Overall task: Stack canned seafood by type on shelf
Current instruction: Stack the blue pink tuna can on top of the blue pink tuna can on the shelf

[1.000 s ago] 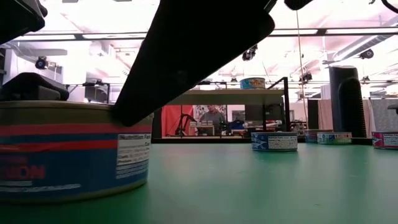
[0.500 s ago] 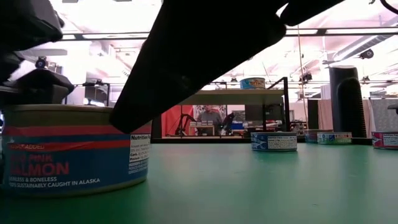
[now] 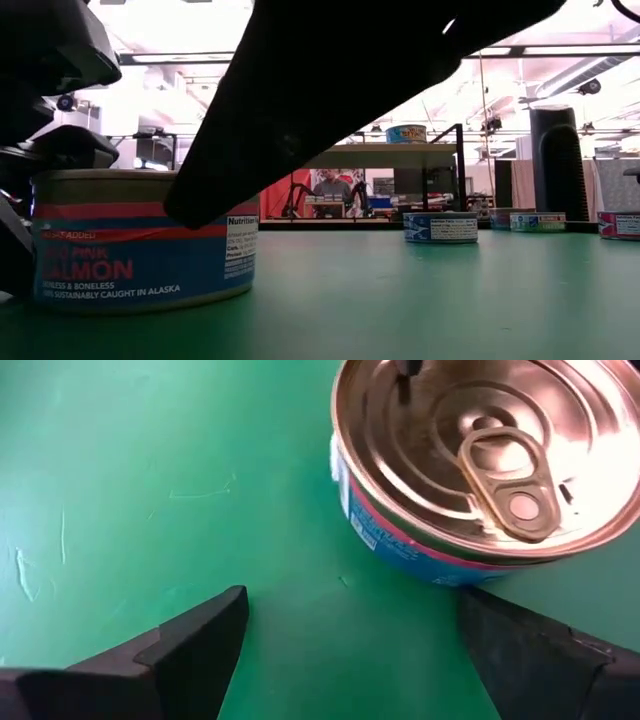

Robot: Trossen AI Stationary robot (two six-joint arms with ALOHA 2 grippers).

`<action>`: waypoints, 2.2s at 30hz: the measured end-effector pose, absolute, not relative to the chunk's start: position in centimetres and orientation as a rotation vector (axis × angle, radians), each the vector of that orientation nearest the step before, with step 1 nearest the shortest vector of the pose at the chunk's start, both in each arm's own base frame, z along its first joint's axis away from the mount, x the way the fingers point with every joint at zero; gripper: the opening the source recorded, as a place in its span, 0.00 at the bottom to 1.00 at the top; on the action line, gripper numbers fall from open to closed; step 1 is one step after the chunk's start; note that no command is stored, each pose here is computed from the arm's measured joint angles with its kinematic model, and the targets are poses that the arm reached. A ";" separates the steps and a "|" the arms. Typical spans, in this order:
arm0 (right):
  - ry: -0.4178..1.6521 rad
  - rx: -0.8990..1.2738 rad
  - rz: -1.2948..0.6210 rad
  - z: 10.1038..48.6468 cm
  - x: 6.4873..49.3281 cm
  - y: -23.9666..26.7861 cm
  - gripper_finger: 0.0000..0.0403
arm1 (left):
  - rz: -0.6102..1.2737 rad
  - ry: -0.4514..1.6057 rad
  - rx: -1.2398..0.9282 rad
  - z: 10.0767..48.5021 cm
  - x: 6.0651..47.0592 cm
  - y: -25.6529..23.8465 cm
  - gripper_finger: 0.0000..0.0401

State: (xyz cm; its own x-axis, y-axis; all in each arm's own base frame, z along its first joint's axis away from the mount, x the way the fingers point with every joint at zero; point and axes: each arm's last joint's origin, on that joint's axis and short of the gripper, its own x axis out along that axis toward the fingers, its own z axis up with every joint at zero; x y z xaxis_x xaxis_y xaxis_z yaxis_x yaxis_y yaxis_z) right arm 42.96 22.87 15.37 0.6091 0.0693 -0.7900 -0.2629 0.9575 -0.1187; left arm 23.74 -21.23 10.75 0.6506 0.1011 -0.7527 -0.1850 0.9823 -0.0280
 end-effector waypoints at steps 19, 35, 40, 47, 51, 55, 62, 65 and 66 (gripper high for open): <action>0.903 -0.229 0.196 15.2 43.0 22.9 0.90 | 0.127 0.910 -0.117 11.4 24.3 -21.7 0.63; 0.907 -0.210 0.186 15.2 43.0 22.8 0.90 | 0.134 0.922 -0.028 10.5 25.6 -23.0 0.90; 0.904 -0.266 0.205 15.1 43.0 22.8 0.90 | 0.052 0.889 0.032 11.6 26.4 -24.1 0.90; 0.902 -0.319 0.228 15.1 43.1 22.6 0.90 | 0.012 0.833 -0.025 11.9 27.1 -25.0 0.90; 0.896 -0.336 0.190 15.0 43.2 22.4 0.90 | -0.036 0.734 -0.034 11.5 28.0 -25.9 0.90; 0.896 -0.337 0.178 15.0 43.3 22.1 0.90 | -0.080 0.652 -0.028 10.1 29.3 -26.8 0.90; 0.894 -0.340 0.176 15.0 43.3 22.1 0.90 | -0.043 0.706 0.031 9.6 30.5 -27.6 0.90; 0.890 -0.335 0.183 15.2 43.3 22.3 0.90 | -0.030 0.741 0.051 10.3 30.5 -27.7 0.90; 0.887 -0.333 0.187 15.4 43.4 22.3 0.90 | -0.027 0.754 0.063 10.6 30.4 -27.8 0.90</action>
